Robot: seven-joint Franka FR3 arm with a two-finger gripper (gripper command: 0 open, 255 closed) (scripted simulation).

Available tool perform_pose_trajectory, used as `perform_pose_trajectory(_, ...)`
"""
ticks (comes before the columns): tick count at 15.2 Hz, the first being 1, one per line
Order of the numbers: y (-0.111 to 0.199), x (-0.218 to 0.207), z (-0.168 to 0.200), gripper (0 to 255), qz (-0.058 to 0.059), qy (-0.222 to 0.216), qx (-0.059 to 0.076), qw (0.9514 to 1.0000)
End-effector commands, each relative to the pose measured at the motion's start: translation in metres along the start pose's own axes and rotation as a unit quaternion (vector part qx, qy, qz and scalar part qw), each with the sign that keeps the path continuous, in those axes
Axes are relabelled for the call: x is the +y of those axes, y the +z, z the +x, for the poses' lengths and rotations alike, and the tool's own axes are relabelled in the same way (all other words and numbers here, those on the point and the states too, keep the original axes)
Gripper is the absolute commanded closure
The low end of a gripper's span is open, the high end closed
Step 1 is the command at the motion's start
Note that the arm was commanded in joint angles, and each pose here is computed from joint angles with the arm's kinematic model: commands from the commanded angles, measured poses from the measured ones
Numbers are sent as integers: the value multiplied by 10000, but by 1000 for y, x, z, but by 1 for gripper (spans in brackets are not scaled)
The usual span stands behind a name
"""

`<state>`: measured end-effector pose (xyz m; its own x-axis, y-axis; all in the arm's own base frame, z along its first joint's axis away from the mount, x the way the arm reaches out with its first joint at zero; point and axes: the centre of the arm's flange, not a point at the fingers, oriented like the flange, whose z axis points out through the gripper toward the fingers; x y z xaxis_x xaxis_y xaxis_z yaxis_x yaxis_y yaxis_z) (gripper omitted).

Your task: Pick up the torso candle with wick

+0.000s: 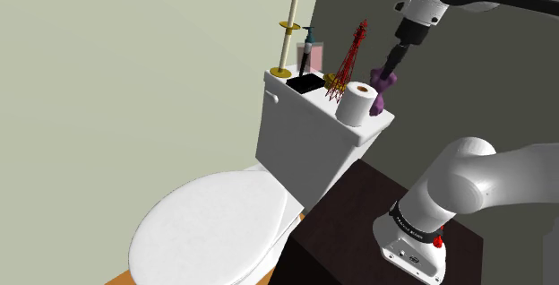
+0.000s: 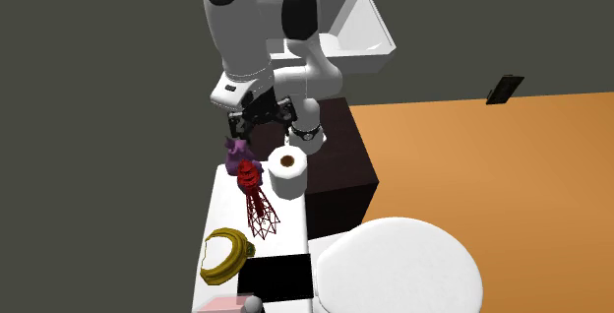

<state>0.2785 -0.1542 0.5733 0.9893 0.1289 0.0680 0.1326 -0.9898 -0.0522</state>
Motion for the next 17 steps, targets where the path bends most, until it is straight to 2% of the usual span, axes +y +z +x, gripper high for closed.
perform_pose_trajectory(1, -6, 25, -10, 0, -50, -32, 100, 9999)
perform_pose_trajectory(5, -17, 67, -23, 0, -132, -81, 284, 9995)
perform_pose_trajectory(14, 23, 69, -26, 0, -132, -81, 284, 9995)
perform_pose_trajectory(15, 22, 70, -26, 255, -132, -82, 284, 9995)
perform_pose_trajectory(17, 22, 70, -26, 255, -132, -82, 284, 9995)
